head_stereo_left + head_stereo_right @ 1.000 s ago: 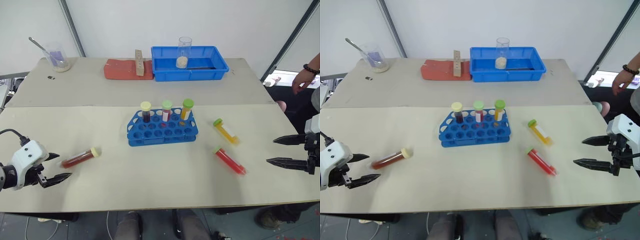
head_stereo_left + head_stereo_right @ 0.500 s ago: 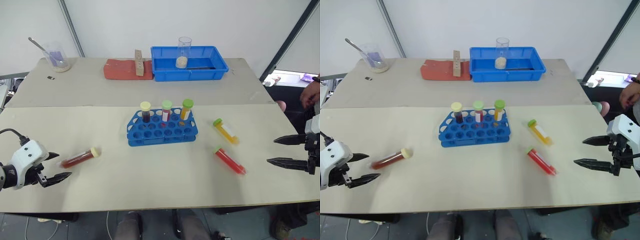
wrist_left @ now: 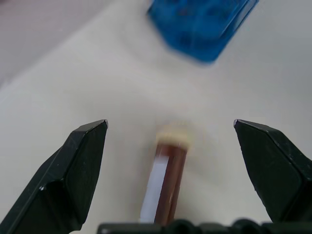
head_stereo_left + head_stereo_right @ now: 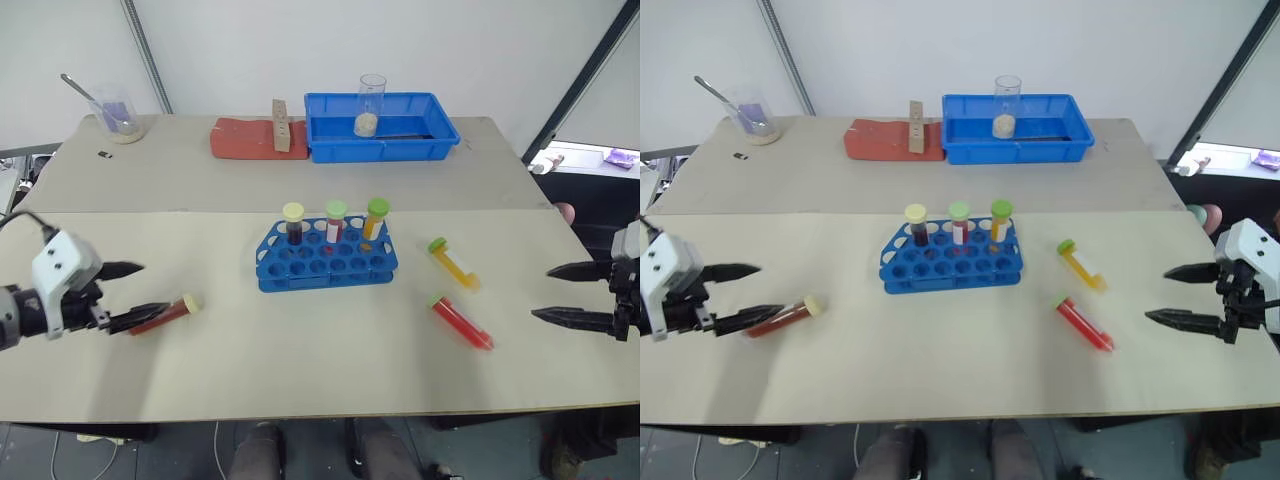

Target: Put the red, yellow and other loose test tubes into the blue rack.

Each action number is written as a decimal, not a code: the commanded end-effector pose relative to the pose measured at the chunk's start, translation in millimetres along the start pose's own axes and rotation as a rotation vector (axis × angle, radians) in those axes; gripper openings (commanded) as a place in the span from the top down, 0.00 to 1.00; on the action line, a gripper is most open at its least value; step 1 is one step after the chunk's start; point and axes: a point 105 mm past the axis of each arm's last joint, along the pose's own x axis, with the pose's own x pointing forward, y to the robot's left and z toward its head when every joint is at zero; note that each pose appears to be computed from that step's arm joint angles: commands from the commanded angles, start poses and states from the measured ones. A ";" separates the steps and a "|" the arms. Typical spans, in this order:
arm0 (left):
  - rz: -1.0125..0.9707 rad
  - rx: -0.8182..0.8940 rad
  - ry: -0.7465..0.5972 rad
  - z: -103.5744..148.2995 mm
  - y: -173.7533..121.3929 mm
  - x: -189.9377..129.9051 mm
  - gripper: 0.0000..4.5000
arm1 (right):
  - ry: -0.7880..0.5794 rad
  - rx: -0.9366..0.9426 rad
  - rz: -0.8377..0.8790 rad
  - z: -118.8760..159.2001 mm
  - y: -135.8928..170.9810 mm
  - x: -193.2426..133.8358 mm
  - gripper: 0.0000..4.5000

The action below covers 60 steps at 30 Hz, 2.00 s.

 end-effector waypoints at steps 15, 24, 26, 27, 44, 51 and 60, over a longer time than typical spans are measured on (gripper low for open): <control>-0.268 0.198 -0.238 76.2 -72.6 82.0 0.01 | 0.285 0.167 -0.111 22.0 -53.9 115.1 0.04; -0.302 0.230 -0.287 87.5 -88.9 97.9 0.01 | 0.409 0.189 -0.137 8.4 -77.9 146.4 0.04; -0.303 0.232 -0.292 88.3 -90.2 100.0 0.00 | 0.432 0.184 -0.128 5.0 -77.4 150.1 0.10; -0.304 0.231 -0.293 88.3 -90.8 100.8 0.00 | 0.440 0.182 -0.123 3.7 -76.9 151.6 0.17; -0.297 0.177 -0.319 81.9 -89.7 108.1 0.00 | 0.278 0.164 -0.057 33.6 -77.2 138.0 0.78; -0.294 0.112 -0.382 82.7 -83.9 98.7 0.00 | -0.109 0.006 -0.106 74.4 -33.6 86.3 0.78; -0.275 0.089 -0.468 74.3 -69.9 87.5 0.00 | -0.578 -0.001 -0.283 98.1 42.5 99.9 0.78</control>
